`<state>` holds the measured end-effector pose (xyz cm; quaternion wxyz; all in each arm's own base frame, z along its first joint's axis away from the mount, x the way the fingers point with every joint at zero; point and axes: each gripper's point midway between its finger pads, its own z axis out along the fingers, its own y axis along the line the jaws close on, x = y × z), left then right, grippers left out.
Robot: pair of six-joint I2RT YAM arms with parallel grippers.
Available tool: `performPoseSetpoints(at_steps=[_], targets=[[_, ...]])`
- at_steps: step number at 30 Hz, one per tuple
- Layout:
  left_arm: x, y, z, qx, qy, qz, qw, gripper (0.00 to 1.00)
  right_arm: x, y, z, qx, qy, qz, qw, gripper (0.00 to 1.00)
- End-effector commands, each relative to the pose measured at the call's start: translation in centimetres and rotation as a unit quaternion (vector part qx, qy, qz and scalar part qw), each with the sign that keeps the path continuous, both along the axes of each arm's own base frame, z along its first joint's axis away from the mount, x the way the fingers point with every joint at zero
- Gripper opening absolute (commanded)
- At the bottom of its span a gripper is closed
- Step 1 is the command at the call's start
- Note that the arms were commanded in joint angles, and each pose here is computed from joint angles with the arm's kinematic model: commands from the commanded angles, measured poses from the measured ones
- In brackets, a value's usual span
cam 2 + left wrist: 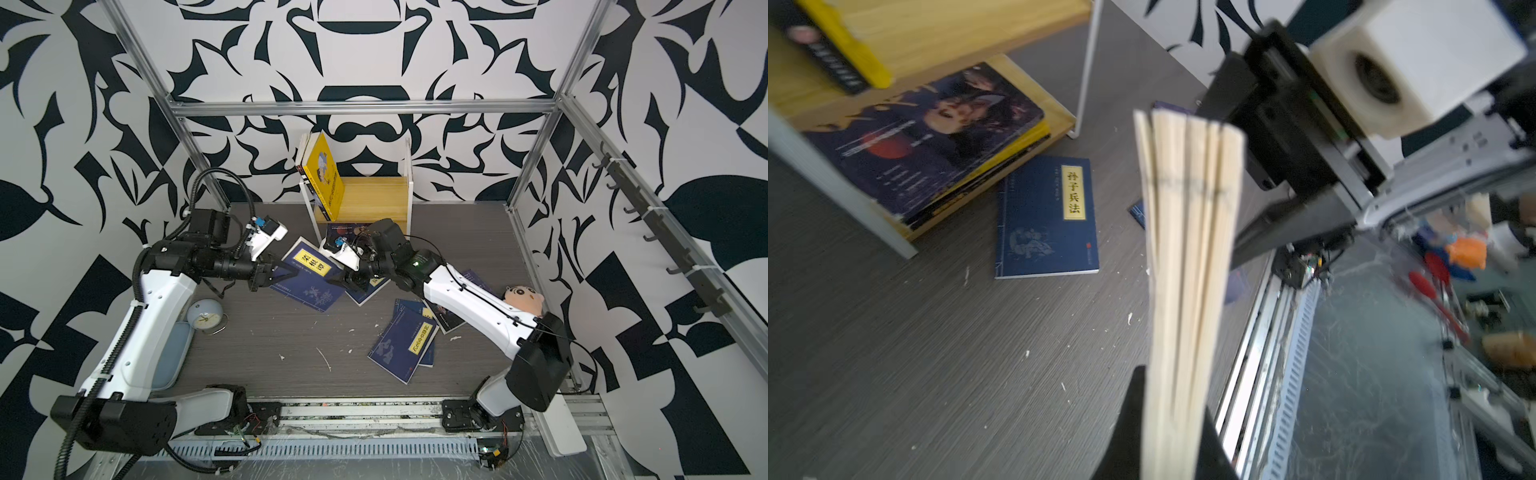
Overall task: Stacking books/files
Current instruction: Pass the book.
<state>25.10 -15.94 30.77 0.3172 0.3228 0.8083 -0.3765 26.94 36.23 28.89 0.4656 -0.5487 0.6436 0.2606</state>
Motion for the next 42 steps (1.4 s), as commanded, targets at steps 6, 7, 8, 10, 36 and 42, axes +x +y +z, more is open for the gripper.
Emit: performPoseSetpoints(at_steps=[6, 7, 8, 10, 36, 42], targets=[[5.6, 2.1, 5.0, -0.170, 0.104, 0.180, 0.963, 0.00, -0.1, 1.4, 7.3, -0.038, -0.306, -0.180, 0.934, 0.81], [5.7, 2.1, 5.3, -0.180, 0.114, 0.183, 0.960, 0.00, -0.7, 2.5, 7.7, -0.039, -0.324, -0.183, 0.928, 0.80], [5.8, 2.1, 5.5, -0.187, 0.121, 0.187, 0.957, 0.00, -1.1, 3.1, 7.6, -0.042, -0.333, -0.183, 0.924, 0.80], [6.1, 2.2, 5.6, -0.199, 0.136, 0.196, 0.951, 0.00, -1.2, 4.6, 7.5, -0.048, -0.345, -0.192, 0.917, 0.78], [7.0, 5.7, 4.8, -0.189, 0.109, 0.257, 0.941, 0.65, 3.6, 4.4, 8.6, -0.034, -0.353, -0.300, 0.886, 0.00], [8.3, 9.9, 2.6, -0.097, 0.041, 0.340, 0.935, 0.90, 5.0, -2.8, 12.9, 0.120, -0.207, -0.336, 0.911, 0.00]])
